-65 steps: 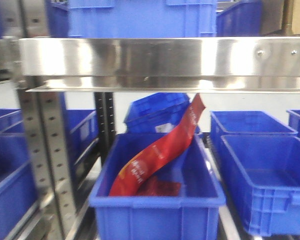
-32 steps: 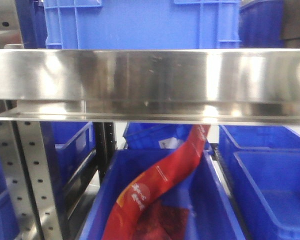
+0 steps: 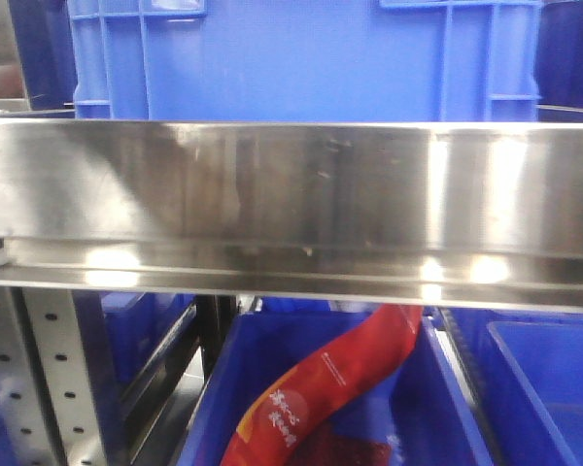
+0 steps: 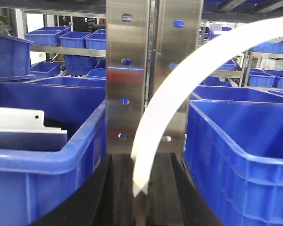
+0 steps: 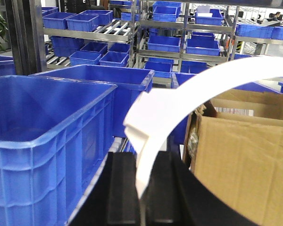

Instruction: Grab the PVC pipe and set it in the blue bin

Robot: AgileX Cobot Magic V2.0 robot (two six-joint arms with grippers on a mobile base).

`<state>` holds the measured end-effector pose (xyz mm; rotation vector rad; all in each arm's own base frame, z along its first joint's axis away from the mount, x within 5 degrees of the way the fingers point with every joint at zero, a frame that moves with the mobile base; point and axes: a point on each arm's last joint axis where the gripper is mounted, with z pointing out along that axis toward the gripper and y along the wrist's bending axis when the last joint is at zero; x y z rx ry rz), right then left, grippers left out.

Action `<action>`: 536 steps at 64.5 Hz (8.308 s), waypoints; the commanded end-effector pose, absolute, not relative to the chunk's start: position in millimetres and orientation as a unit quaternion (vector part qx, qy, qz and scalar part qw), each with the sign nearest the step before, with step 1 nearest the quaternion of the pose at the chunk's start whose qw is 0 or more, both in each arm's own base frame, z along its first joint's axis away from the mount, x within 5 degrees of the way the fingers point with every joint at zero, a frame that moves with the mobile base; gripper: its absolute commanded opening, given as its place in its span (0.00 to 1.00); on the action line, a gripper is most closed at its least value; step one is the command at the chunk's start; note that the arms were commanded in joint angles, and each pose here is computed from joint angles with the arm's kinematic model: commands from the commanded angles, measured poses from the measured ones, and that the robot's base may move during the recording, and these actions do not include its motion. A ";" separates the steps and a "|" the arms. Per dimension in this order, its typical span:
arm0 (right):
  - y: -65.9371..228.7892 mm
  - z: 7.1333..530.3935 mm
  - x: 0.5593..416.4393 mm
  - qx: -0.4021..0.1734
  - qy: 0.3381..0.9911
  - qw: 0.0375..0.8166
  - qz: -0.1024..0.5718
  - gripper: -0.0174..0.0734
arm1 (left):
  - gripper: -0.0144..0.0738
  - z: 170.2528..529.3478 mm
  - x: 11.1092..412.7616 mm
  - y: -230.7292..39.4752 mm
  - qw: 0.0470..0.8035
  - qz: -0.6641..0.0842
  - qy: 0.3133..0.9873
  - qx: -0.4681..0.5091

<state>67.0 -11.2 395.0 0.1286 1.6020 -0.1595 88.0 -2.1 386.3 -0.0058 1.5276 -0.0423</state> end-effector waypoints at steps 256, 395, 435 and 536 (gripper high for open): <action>46.0 460.8 174.1 -0.096 0.717 0.683 0.102 0.01 | 0.04 507.8 240.8 -151.9 0.629 -0.210 0.716 0.220; -2.4 305.1 52.1 -0.040 0.647 0.757 -0.078 0.01 | 0.04 389.8 102.6 -48.6 0.682 -0.188 0.695 0.129; -16.3 218.2 53.1 0.085 0.649 0.745 -0.125 0.01 | 0.04 389.9 102.5 -48.6 0.682 -0.188 0.695 0.129; -16.1 211.2 53.9 0.110 0.675 0.724 -0.095 0.01 | 0.04 355.5 81.2 -21.1 0.739 -0.103 0.662 0.076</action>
